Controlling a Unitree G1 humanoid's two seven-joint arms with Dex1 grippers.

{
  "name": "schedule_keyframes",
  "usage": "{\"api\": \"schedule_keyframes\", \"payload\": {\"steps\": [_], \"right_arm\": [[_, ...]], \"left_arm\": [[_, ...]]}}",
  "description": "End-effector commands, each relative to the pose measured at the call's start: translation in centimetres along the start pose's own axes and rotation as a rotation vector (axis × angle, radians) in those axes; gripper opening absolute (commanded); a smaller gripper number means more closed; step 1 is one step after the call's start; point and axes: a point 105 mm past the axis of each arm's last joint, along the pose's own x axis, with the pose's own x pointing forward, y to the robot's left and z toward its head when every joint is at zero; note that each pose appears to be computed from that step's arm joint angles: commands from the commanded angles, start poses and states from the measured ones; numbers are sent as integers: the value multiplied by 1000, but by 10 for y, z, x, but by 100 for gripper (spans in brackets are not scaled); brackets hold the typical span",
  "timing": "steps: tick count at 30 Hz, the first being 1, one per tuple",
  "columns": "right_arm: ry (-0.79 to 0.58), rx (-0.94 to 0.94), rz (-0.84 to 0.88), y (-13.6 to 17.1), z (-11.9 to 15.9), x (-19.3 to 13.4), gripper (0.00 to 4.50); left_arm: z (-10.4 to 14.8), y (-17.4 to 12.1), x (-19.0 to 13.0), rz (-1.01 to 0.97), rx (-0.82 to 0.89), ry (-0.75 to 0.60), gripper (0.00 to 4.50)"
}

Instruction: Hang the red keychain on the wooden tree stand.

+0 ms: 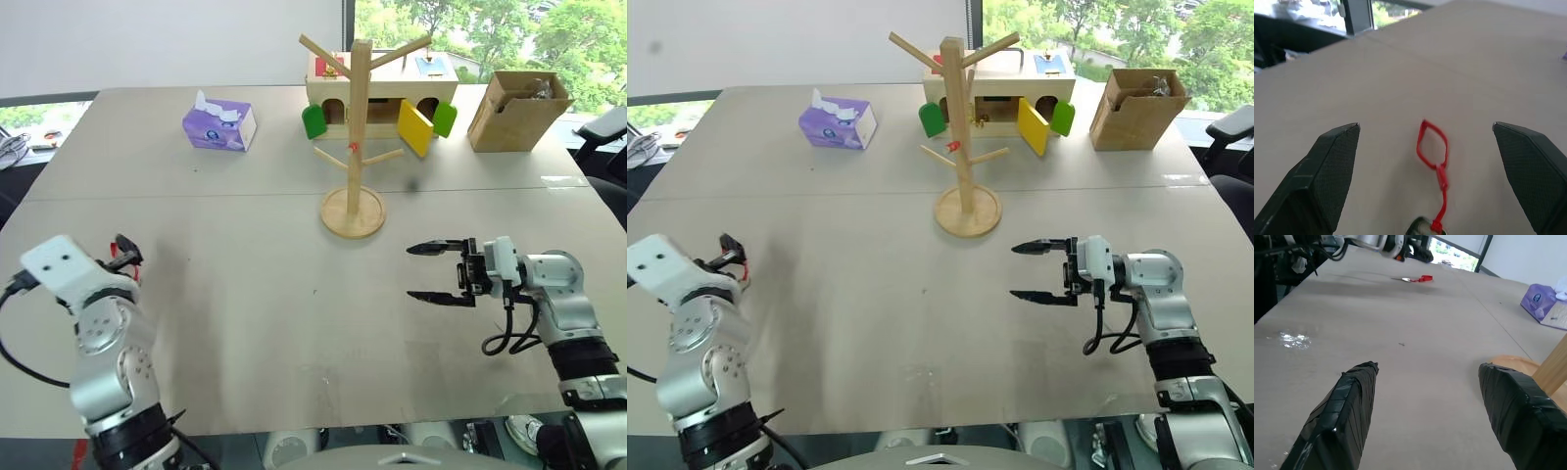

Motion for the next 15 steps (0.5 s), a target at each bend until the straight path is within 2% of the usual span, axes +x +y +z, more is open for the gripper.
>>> {"api": "schedule_keyframes", "payload": {"steps": [1,15], "right_arm": [[-10,-41,-10,-2,11,-2,356],[-11,-83,-92,-9,23,-4,356]], "left_arm": [[2,0,6,21,14,4,450],[-31,0,16,59,18,106,450]]}}
